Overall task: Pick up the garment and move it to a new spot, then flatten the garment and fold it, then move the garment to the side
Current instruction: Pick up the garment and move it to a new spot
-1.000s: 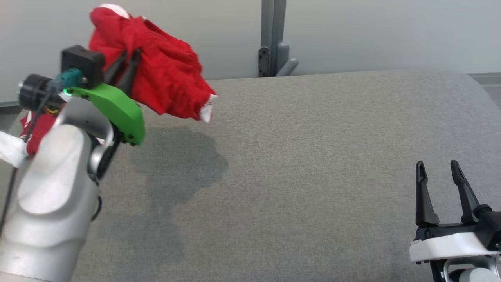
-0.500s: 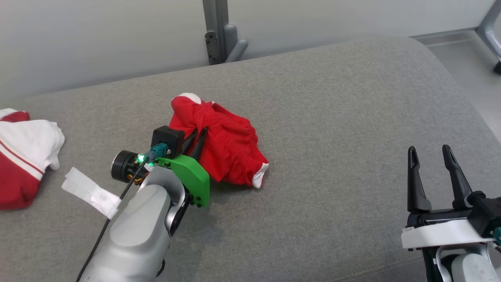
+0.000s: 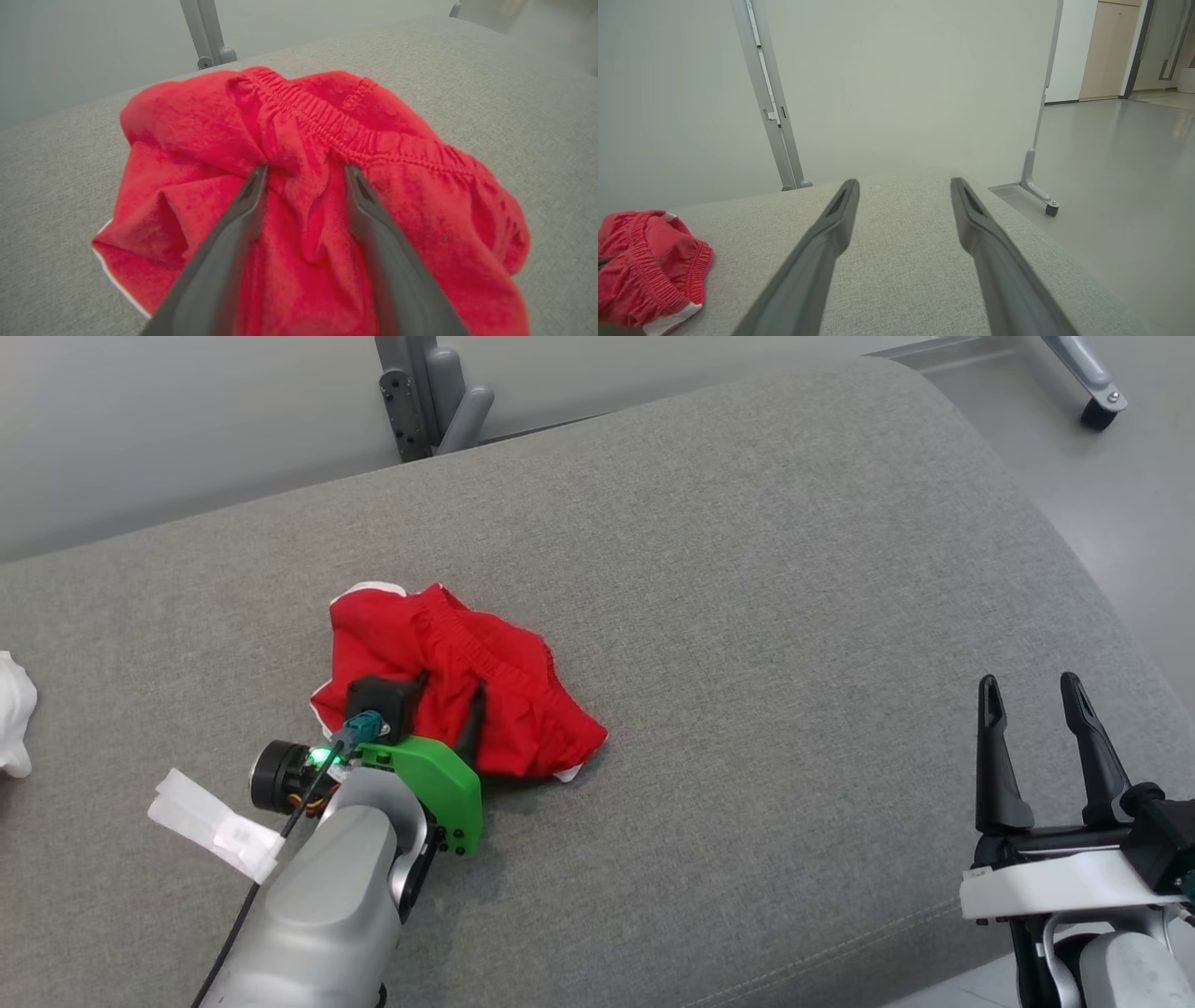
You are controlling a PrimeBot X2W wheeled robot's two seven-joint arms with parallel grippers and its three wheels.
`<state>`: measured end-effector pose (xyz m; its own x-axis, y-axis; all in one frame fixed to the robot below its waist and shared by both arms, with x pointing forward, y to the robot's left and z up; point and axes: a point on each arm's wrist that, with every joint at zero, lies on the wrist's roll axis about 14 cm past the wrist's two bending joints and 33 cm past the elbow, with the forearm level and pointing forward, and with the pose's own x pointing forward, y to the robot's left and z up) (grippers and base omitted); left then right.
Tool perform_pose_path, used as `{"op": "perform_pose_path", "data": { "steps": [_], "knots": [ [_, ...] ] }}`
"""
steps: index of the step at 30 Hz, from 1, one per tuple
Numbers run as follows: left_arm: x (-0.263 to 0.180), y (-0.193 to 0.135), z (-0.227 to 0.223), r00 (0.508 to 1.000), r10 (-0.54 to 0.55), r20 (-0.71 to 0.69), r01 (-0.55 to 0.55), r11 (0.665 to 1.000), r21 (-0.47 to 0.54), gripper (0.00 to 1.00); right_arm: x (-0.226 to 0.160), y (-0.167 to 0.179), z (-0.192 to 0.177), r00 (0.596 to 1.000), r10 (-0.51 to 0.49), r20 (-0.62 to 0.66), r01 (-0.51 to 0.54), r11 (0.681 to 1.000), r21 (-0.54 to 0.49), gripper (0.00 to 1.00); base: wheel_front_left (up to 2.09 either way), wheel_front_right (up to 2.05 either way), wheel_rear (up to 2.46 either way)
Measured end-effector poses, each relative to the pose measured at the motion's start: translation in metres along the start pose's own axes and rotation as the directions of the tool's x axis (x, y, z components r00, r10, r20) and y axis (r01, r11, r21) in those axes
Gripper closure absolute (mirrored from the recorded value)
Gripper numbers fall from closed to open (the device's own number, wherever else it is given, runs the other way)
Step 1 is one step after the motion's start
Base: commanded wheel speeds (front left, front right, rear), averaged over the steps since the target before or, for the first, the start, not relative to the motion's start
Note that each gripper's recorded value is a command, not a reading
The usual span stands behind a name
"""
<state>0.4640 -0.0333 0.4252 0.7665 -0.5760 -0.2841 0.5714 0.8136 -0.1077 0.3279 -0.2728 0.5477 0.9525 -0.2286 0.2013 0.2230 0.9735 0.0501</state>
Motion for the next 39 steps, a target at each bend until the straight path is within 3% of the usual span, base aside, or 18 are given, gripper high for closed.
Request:
{"op": "perform_pose_path", "data": {
  "steps": [11,19,31,39],
  "knots": [
    [-0.027,-0.005,0.036,0.988,0.024,0.153,-0.020,0.999,-0.025,0.00,-0.001,0.015,0.004,0.999,0.049,0.018,-0.049,0.999,0.012,0.00,0.00,0.00,0.00],
    [-0.074,0.013,0.050,0.956,0.134,0.262,-0.123,0.991,-0.058,0.00,0.000,0.039,0.005,0.992,0.121,0.029,-0.122,0.992,0.041,0.00,0.00,0.00,0.00],
    [-0.159,0.057,0.033,0.859,0.397,0.323,-0.356,0.917,-0.182,0.00,0.003,0.077,0.004,0.972,0.234,0.037,-0.236,0.969,0.075,0.00,0.00,0.00,0.00],
    [-0.197,0.069,0.024,0.802,0.495,0.335,-0.442,0.868,-0.225,0.00,-0.003,0.091,-0.004,0.961,0.276,0.011,-0.276,0.957,0.089,0.00,0.00,0.00,0.00]
  ]
}}
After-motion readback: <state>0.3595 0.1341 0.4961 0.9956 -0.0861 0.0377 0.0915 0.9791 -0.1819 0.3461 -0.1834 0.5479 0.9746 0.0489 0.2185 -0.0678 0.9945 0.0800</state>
